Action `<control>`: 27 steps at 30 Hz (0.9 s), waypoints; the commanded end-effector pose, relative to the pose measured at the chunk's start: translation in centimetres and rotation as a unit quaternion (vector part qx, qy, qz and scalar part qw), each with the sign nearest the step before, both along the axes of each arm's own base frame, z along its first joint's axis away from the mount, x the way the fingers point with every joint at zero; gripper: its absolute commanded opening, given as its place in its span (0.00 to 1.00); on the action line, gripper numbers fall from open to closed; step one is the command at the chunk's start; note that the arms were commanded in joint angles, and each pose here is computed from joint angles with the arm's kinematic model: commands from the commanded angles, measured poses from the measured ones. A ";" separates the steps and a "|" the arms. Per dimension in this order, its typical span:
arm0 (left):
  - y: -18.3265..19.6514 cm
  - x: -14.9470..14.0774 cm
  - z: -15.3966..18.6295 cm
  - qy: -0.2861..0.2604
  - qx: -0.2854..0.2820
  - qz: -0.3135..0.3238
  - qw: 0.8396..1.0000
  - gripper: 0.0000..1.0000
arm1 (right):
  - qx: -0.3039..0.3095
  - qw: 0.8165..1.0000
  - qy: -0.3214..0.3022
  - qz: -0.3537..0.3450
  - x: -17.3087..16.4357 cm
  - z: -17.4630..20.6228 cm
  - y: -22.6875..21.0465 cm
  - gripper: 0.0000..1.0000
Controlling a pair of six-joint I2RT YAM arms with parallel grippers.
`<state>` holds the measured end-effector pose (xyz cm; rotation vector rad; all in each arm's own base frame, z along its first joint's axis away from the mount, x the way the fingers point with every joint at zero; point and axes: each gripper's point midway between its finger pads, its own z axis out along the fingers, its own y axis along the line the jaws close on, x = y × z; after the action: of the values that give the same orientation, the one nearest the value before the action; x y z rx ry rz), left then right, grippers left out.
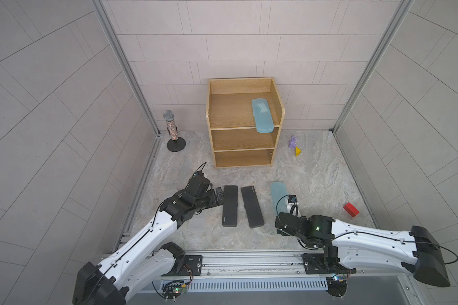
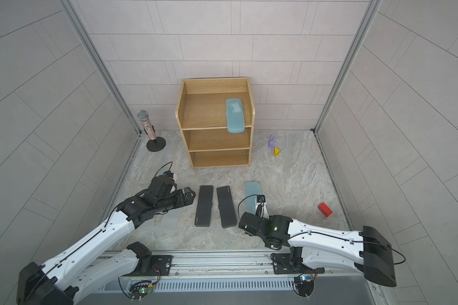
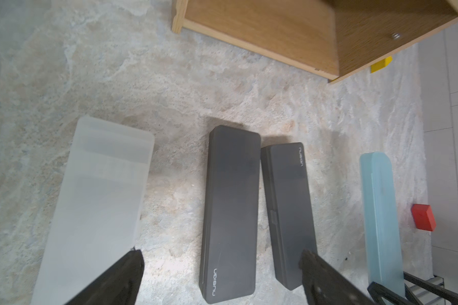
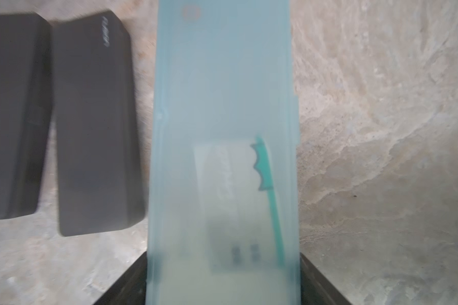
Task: Place the pencil cases on the shelf according to color
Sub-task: Pick up the pencil case from the center of the board, then place the pencil case on the shelf.
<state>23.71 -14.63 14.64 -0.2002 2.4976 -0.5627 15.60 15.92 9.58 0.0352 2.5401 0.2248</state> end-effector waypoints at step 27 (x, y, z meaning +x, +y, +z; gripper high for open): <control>3.1 7.3 6.6 -0.050 -0.024 0.011 0.998 1.00 | 0.023 0.982 -0.172 0.080 15.9 25.8 12.1 0.46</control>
<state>30.97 -11.54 20.84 -0.2360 2.4082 -0.5976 30.24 27.57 34.02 -0.1298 2.2238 0.3495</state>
